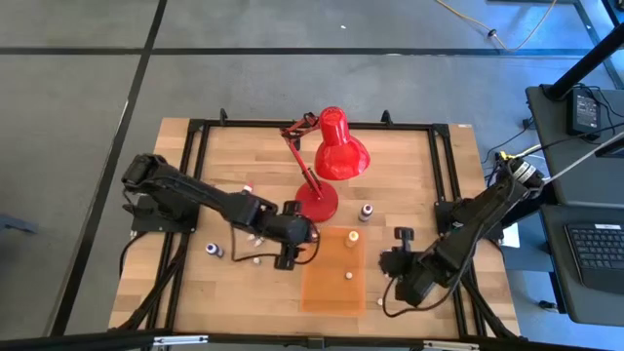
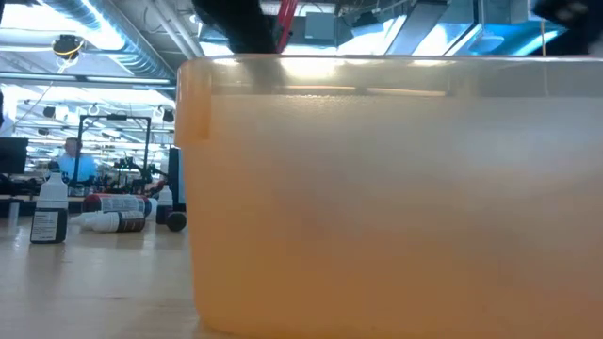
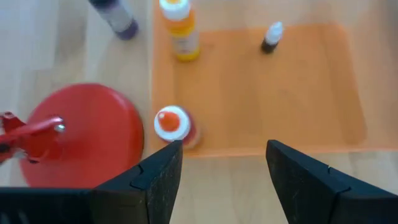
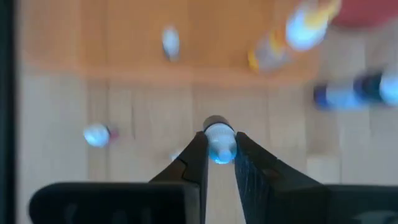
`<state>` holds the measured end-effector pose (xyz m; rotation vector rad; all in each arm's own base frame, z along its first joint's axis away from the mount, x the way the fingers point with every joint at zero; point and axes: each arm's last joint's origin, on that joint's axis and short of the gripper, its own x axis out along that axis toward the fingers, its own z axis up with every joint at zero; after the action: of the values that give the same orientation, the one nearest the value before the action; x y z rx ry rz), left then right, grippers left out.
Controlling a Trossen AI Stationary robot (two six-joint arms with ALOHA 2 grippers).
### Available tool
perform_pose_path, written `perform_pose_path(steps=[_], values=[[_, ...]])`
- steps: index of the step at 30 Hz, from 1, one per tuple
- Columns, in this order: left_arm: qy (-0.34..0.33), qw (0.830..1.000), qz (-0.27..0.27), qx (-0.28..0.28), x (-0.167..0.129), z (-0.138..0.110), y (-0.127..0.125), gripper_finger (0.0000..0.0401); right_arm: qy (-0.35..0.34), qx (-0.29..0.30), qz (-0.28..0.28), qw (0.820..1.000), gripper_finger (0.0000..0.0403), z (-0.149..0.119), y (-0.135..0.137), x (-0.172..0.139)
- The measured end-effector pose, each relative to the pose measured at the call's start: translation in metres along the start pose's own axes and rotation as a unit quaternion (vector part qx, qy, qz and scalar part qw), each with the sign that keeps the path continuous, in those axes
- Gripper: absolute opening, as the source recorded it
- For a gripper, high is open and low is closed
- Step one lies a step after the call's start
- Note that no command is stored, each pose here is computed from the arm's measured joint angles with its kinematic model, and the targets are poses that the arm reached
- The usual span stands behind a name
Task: Pick & Place food coloring
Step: Put the small black food coloring bottle into the orange bin
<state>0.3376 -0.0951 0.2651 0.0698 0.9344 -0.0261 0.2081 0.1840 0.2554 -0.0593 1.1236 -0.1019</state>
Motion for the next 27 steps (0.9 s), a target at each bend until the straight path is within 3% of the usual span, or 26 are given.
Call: perform_pose_path(steps=[5, 12, 19, 27], values=[[-0.025, 0.998, 0.057, -0.018, -0.012, -0.023, -0.014, 0.0228, -0.043, -0.024, 0.043, 0.998, 0.0059, 0.031, -0.011, 0.003], [-0.052, 0.994, 0.038, -0.090, -0.017, -0.060, -0.025, 0.0228, -0.069, -0.078, 0.108, 0.989, 0.0059, 0.057, -0.015, 0.024], [-0.036, 0.992, 0.035, -0.114, -0.010, -0.075, -0.032, 0.0228, -0.010, -0.079, 0.120, 0.990, 0.0059, 0.066, -0.016, 0.057], [-0.018, 0.991, 0.043, -0.129, -0.005, -0.085, -0.030, 0.0227, 0.040, -0.138, 0.108, 0.984, 0.0059, 0.091, 0.007, 0.052]])
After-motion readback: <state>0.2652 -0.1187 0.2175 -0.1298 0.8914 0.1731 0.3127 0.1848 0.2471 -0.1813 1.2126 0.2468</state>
